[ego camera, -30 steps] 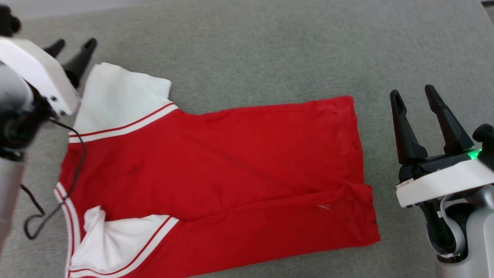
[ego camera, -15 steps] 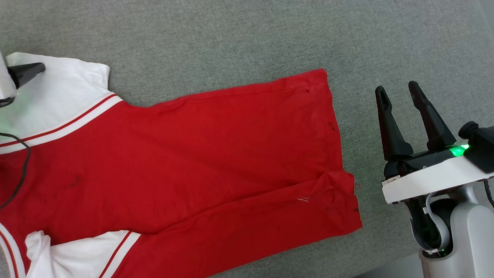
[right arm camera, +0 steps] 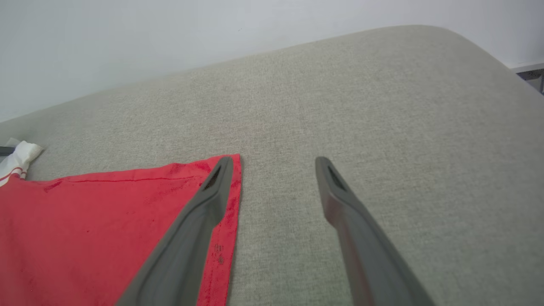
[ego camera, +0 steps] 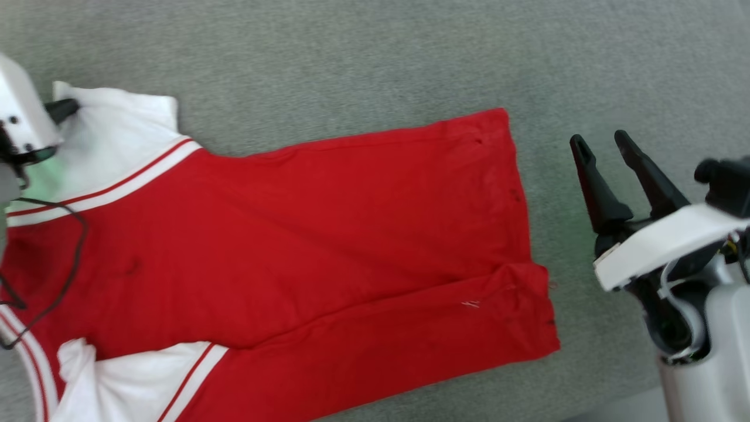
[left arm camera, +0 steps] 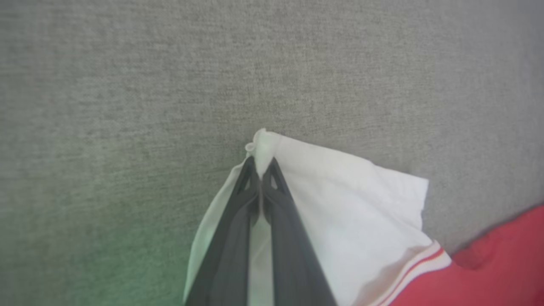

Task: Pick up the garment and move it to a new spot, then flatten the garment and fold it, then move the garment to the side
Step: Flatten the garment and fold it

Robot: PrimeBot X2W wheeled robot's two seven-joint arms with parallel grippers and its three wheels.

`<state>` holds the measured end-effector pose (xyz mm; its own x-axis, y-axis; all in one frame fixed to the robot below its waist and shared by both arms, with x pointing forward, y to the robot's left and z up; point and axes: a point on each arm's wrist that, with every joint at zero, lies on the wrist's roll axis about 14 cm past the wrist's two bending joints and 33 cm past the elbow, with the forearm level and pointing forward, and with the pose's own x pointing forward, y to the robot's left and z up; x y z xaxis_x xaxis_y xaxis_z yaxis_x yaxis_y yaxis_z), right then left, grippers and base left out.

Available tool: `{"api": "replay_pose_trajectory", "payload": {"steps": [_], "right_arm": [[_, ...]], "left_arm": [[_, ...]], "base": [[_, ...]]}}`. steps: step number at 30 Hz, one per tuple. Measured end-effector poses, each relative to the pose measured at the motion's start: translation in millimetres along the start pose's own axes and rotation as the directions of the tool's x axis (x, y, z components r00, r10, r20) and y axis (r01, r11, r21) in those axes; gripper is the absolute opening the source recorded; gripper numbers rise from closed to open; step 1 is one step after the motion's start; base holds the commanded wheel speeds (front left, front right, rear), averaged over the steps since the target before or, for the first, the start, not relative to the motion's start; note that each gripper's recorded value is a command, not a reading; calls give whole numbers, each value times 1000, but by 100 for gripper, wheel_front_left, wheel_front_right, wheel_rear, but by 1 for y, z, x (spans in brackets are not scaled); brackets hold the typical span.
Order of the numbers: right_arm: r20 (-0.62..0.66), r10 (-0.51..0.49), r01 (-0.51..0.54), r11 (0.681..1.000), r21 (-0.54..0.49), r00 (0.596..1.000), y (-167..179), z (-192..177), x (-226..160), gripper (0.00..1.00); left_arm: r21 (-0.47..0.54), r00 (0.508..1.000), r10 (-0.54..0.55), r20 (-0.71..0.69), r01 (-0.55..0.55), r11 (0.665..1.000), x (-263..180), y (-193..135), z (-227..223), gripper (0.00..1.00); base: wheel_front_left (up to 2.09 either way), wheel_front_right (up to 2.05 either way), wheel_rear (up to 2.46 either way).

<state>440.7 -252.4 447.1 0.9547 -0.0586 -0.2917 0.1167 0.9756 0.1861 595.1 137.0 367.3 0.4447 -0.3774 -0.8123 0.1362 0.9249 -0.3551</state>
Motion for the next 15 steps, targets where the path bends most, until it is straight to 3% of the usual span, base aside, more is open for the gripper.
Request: {"api": "replay_pose_trajectory", "payload": {"steps": [6, 10, 15], "right_arm": [[-262, 60, -60, 998, 8, 963, 2, -27, 24, 100], [-414, 111, -124, 992, -5, 904, 16, -43, 39, 100], [-588, 156, -207, 978, -19, 794, 41, -68, 64, 100]], "left_arm": [[73, 995, -39, 89, 33, 997, -20, -17, 13, 0], [124, 985, -49, 163, 28, 992, -40, -20, 29, 0], [163, 980, -62, 189, 31, 986, -49, -16, 25, 0]], "base": [[0, 0, 0], [0, 0, 0], [0, 0, 0]]}}
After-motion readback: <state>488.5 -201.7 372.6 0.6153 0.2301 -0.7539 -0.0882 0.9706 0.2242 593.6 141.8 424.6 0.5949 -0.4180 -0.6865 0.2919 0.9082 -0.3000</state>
